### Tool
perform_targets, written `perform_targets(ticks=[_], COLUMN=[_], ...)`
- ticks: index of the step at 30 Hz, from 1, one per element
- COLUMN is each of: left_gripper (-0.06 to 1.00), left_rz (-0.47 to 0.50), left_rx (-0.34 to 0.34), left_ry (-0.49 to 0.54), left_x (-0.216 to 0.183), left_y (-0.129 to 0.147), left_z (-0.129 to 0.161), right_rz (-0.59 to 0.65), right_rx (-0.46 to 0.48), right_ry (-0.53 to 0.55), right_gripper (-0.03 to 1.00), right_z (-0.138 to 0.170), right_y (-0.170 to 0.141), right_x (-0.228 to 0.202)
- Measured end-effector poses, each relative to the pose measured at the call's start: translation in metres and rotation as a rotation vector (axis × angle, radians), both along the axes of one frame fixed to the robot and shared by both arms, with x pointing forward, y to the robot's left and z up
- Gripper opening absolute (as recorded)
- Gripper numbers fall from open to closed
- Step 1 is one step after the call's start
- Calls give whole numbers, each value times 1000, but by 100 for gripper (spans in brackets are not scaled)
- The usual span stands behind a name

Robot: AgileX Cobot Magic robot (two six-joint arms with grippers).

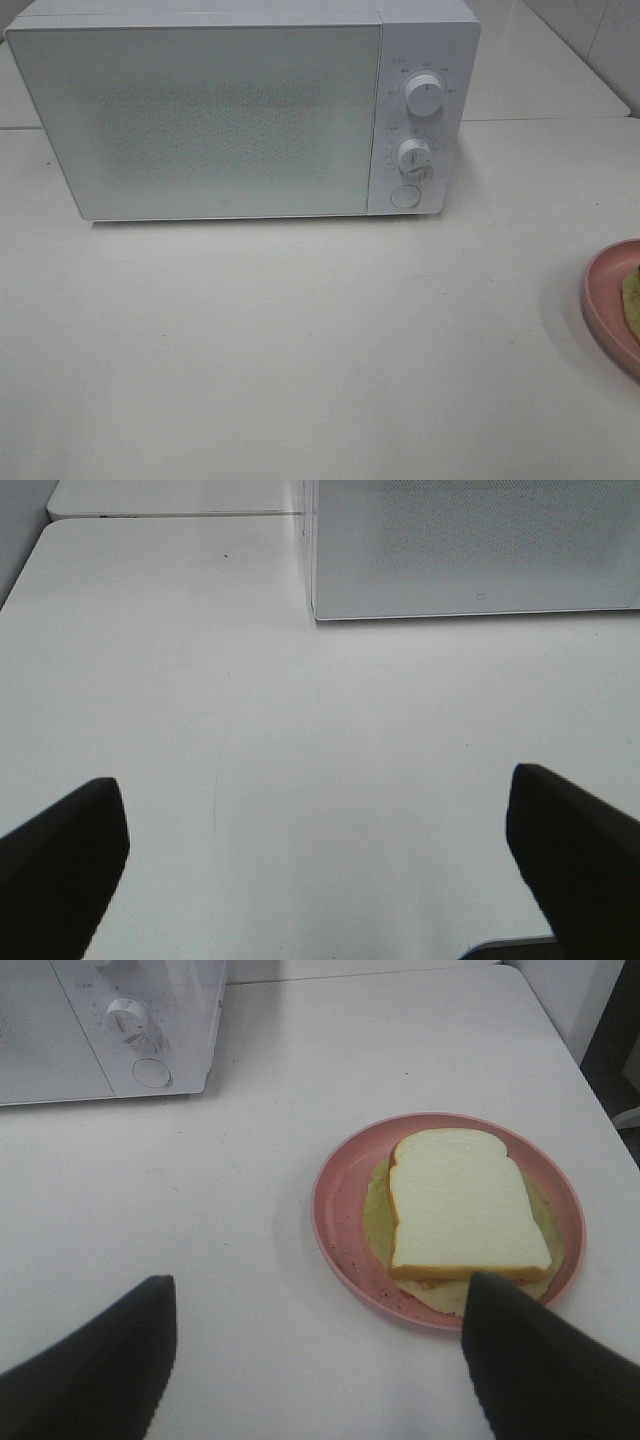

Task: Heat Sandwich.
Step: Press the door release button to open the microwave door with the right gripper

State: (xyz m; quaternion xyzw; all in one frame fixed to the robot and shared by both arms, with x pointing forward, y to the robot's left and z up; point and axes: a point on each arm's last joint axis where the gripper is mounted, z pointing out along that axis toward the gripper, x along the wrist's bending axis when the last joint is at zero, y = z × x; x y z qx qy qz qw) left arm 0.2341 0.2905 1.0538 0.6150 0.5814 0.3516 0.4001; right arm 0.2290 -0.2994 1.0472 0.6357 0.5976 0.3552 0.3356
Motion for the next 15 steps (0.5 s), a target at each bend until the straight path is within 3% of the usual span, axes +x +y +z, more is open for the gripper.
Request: perform_targets(ticks=[15], left_gripper=[97], left_rz=[0], left_rx=[0], left_ry=[0], left_x=[0], left_y=[0], left_z=[0], right_rz=[0], right_rx=[0], right_ry=[0], right_gripper=[76], right_z=[0], right_y=[0], right_x=[0])
